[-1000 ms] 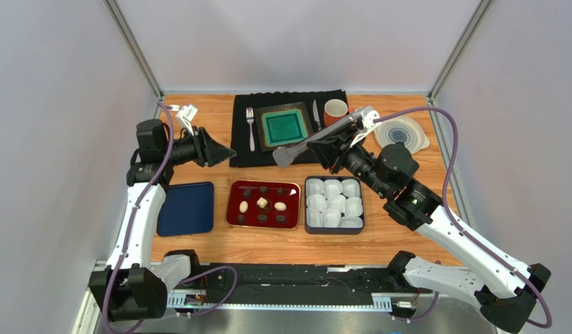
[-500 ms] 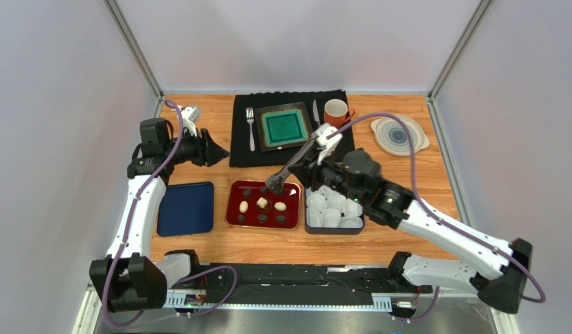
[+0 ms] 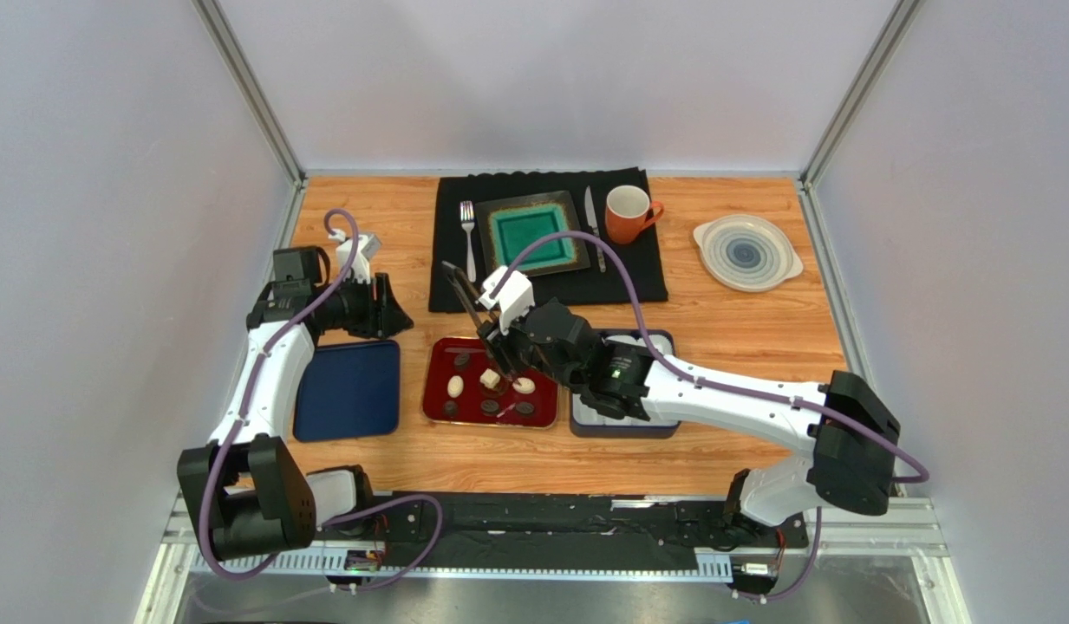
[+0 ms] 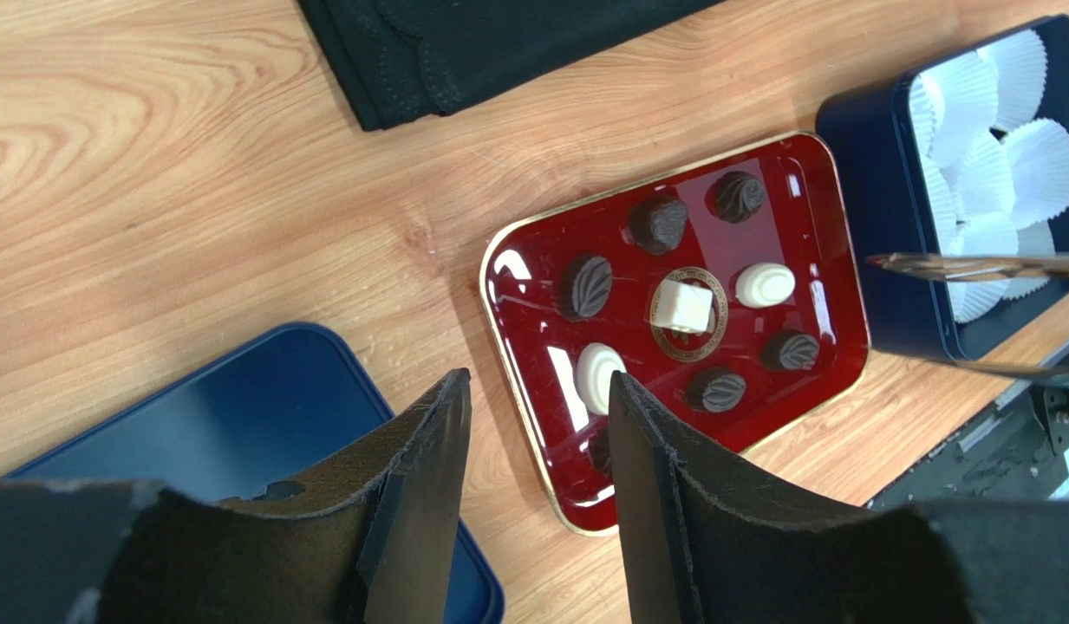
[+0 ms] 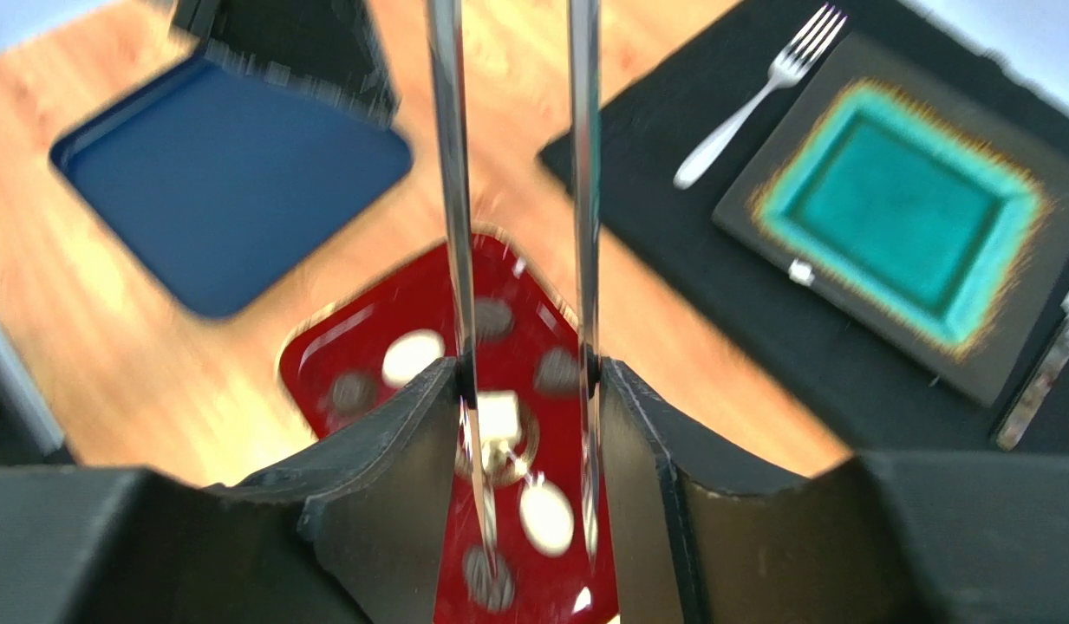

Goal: Pack the chocolate

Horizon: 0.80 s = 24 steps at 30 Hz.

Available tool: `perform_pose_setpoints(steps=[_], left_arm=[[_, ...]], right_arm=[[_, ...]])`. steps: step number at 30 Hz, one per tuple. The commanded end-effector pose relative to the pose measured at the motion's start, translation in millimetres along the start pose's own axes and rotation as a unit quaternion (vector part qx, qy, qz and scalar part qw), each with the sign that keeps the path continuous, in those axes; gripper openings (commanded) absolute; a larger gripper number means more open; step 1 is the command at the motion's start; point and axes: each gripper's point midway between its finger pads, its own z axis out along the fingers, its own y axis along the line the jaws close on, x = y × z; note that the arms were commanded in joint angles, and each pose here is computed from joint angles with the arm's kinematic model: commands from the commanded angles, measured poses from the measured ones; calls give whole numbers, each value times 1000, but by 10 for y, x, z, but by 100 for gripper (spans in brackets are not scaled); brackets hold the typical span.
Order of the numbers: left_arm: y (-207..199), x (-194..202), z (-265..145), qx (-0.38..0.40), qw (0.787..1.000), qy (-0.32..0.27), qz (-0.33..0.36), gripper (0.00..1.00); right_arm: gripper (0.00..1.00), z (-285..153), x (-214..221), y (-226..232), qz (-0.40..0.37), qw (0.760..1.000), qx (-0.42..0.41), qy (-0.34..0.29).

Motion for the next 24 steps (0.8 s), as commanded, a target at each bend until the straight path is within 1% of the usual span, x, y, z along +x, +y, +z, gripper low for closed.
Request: perform_pose_setpoints(steps=[1,5,7,10,11,12,14,18,21,22,24], left_arm=[[-80,-14,-55,19,999,-13,37,52],[-233,-8,-65,60,998,-18,28,52],[-297,-47,-76,75,996,-25,27,52],[-376,-185,-93,93,994,-51,23,53],[-402,-227,-79,99,994,-55,8,53],[-407,-310,-55,101,992,-68,17,53],[-501,-352,32,116,992,-56,3,54],[-704,-263,158,151,988,-25,-18,53],[-693,-280,114,137,990,-25,-10,53],[-655,-307,89,128,991,-29,5,53],[-627,-356,13,118,992,-38,11,53]], right_arm=[[44,86,-642,-92,13,994,38,-105],[36,161,-622,-35,17,993,33,-112],[35,187,-622,0,16,993,28,-113],[32,224,-619,50,17,993,20,-111],[31,226,-625,84,18,994,13,-112],[31,231,-629,122,22,993,6,-112],[30,269,-626,196,27,993,-5,-114],[29,323,-650,345,36,993,-22,-113],[26,318,-643,320,32,994,-10,-102],[25,307,-659,261,26,995,3,-100],[25,344,-509,102,2,998,29,-57]])
